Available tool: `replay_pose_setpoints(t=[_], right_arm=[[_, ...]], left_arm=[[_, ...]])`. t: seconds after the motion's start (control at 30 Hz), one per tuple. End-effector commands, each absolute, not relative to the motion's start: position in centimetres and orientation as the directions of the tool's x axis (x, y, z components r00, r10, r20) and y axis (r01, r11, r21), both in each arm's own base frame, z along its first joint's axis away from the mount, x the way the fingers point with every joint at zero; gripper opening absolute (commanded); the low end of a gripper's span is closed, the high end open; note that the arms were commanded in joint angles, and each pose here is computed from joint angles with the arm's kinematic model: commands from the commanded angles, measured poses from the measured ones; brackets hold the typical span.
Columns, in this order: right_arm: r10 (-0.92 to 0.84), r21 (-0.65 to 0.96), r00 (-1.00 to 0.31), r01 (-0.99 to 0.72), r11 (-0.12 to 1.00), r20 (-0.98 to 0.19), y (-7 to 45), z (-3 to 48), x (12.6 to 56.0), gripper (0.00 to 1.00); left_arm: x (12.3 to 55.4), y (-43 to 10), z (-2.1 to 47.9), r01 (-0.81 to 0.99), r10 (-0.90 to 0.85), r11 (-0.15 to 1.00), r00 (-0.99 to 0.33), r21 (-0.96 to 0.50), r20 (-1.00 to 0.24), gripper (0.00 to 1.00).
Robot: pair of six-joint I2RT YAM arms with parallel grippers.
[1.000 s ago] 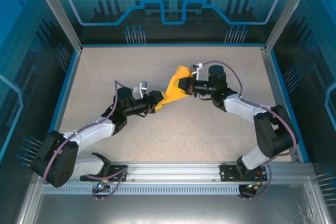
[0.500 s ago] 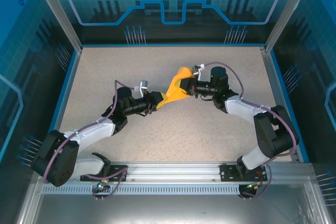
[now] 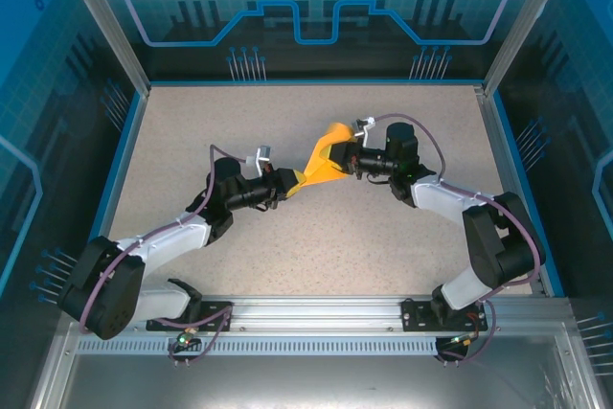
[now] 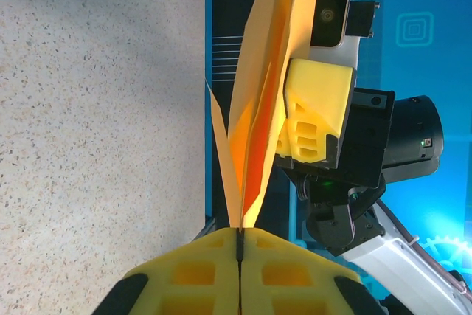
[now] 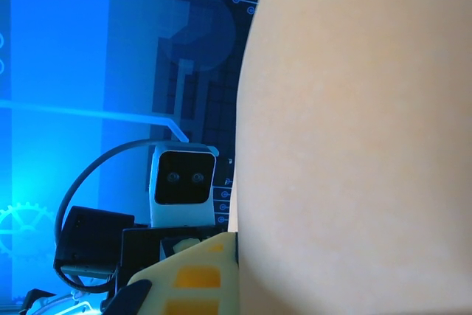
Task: Fold a paper plane with a square sheet of paper (pick it up from the middle)
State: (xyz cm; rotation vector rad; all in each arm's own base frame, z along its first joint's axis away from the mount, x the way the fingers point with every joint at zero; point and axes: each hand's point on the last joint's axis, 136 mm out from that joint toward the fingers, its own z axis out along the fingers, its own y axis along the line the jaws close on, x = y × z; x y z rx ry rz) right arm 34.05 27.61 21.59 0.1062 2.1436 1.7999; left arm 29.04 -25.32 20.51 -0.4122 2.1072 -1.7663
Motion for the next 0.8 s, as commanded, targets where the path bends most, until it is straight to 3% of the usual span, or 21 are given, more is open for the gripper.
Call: replay_pose_setpoints(t=[0.0,0.07,0.23,0.43,0.63,0.77], right_arm=[[0.270,0.970,-0.941,-0.157,0.187,-0.205,27.3,21.2,34.1,0.05],[0.269,0.969,-0.941,-0.154,0.195,-0.204,27.2,21.0,34.2,0.08],[0.268,0.960,-0.943,-0.128,0.251,-0.196,26.8,19.4,34.3,0.28],[0.277,0.941,-0.940,-0.103,0.322,-0.198,25.2,17.7,34.3,0.44],[0.288,0.910,-0.934,-0.078,0.407,-0.209,23.0,16.6,34.0,0.52],[0.296,0.885,-0.929,-0.064,0.462,-0.222,21.8,16.0,33.8,0.54]], left_arm=[[29.2,-25.5,21.7,0.055,-0.421,0.179,-0.898,-0.982,-0.127,0.03],[29.1,-25.5,21.9,0.066,-0.416,0.190,-0.898,-0.980,-0.142,0.00],[28.9,-25.1,22.1,0.103,-0.400,0.262,-0.893,-0.960,-0.205,0.00],[28.3,-23.5,21.6,0.164,-0.316,0.502,-0.879,-0.849,-0.357,0.00],[28.4,-19.5,20.2,0.210,-0.133,0.801,-0.850,-0.561,-0.509,0.00],[29.4,-15.8,20.7,0.217,0.015,0.937,-0.809,-0.274,-0.588,0.00]])
